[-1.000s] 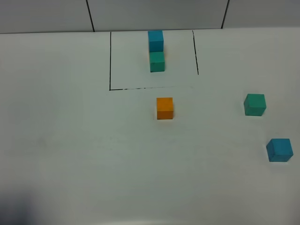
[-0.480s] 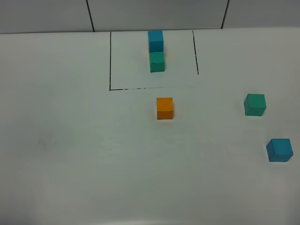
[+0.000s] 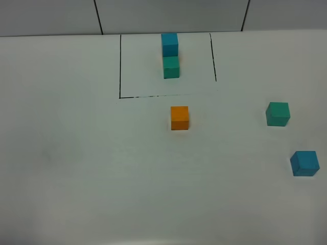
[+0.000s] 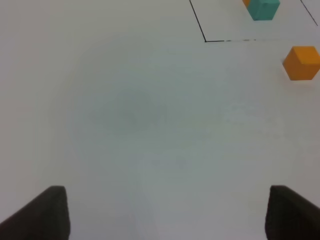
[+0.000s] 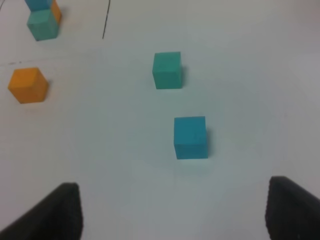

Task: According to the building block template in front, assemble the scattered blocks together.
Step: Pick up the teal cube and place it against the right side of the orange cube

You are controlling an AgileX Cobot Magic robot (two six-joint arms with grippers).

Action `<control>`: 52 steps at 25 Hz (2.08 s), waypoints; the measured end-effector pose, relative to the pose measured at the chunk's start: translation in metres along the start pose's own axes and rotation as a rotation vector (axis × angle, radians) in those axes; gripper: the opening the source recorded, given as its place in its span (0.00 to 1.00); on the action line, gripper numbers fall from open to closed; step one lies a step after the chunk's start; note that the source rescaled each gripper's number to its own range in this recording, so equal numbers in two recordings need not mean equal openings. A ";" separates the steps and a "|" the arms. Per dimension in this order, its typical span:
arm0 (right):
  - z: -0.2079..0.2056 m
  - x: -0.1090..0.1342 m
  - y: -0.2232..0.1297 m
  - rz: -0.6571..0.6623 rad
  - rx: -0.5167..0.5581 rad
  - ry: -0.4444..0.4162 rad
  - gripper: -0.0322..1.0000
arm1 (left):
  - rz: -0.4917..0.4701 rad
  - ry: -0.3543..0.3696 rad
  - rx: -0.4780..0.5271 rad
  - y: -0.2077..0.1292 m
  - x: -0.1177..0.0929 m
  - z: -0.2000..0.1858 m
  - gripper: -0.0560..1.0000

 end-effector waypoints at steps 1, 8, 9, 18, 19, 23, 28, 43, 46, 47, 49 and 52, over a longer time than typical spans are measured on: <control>0.000 0.000 0.000 0.001 0.000 0.000 0.55 | 0.000 0.000 0.000 0.000 0.000 0.000 0.99; 0.000 0.000 0.000 0.001 0.000 0.000 0.55 | 0.000 0.000 0.000 0.000 0.000 0.000 0.99; 0.000 0.000 0.000 0.001 0.000 0.000 0.55 | 0.000 0.001 0.000 0.000 0.000 0.000 0.99; 0.000 0.000 0.000 0.000 0.000 0.000 0.55 | -0.019 0.032 0.004 0.000 0.000 0.000 0.99; 0.000 0.000 0.000 0.000 0.000 0.000 0.55 | -0.019 0.032 0.004 0.000 0.000 0.000 0.99; 0.000 0.000 0.000 0.000 0.000 0.000 0.55 | -0.019 0.033 0.004 0.000 0.000 0.000 0.99; 0.000 0.000 0.000 0.002 0.001 0.002 0.55 | -0.019 0.033 0.004 0.000 0.000 0.000 0.99; 0.000 0.001 0.000 0.001 0.002 0.010 0.57 | -0.019 0.033 0.004 0.000 0.000 0.000 0.99; 0.000 0.001 0.000 0.008 0.001 0.012 0.68 | -0.019 0.033 0.004 0.000 0.000 0.000 0.99; 0.000 0.001 0.000 0.009 0.004 0.011 0.74 | -0.019 0.033 0.004 0.000 0.000 0.000 0.99; 0.006 0.002 0.002 0.012 0.042 0.002 0.86 | -0.019 0.033 0.004 0.000 0.000 0.000 0.99; 0.020 0.002 0.010 0.015 0.140 -0.024 0.98 | -0.019 0.033 0.004 0.000 0.000 0.000 0.99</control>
Point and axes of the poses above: a point on each arm's last joint axis where the gripper is mounted, z pointing out along that axis toward the gripper, x along the wrist's bending axis when the last joint is at zero, y = z × x, the point moved 1 cm from there along z, pointing out along that axis toward the gripper, and after that the axes turned 14 degrees about z, right-handed, at the moved point
